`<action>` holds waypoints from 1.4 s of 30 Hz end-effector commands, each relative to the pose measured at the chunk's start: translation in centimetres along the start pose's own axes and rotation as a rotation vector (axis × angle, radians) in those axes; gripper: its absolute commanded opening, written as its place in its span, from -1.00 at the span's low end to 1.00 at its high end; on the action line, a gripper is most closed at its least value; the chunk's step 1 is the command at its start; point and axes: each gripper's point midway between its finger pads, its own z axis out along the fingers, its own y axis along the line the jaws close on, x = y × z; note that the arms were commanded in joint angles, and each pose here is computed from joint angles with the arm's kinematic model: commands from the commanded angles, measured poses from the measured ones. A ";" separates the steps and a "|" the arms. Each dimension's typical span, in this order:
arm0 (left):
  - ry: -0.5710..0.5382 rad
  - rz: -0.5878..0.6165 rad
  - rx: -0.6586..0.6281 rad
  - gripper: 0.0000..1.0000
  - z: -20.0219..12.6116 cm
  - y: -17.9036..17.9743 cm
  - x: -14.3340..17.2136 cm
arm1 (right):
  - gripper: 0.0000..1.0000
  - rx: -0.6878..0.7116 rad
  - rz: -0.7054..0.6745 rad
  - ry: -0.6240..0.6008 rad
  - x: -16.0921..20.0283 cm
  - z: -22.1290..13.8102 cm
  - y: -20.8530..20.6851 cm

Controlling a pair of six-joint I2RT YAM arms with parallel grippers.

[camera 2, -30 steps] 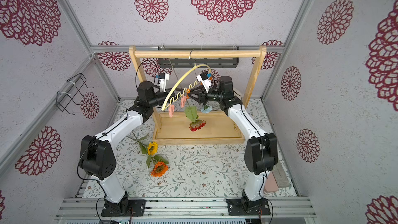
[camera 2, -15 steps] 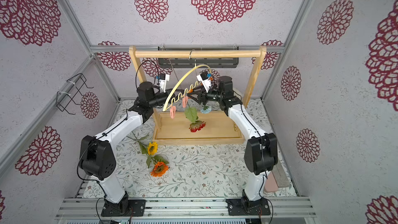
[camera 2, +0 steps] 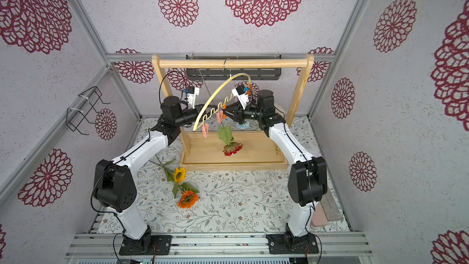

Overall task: Dry the flowers on a clothes hanger
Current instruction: Open the clamp at the hanger, then clamp the flower onto the hanger.

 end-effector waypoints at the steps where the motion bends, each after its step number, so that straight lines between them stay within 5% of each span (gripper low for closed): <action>1: -0.058 0.024 0.037 -1.00 -1.2 -1.9 -2.0 | -0.51 -0.001 -0.072 -0.055 -3.1 -0.9 1.5; 15: -0.134 -0.093 0.109 -1.00 -0.2 -1.5 -2.9 | -0.54 -0.006 -0.060 -0.071 -3.2 -0.9 1.7; 42: -0.122 -0.054 0.060 -1.00 0.4 -0.2 -1.3 | -0.60 -0.015 -0.054 -0.076 -3.5 -1.2 2.0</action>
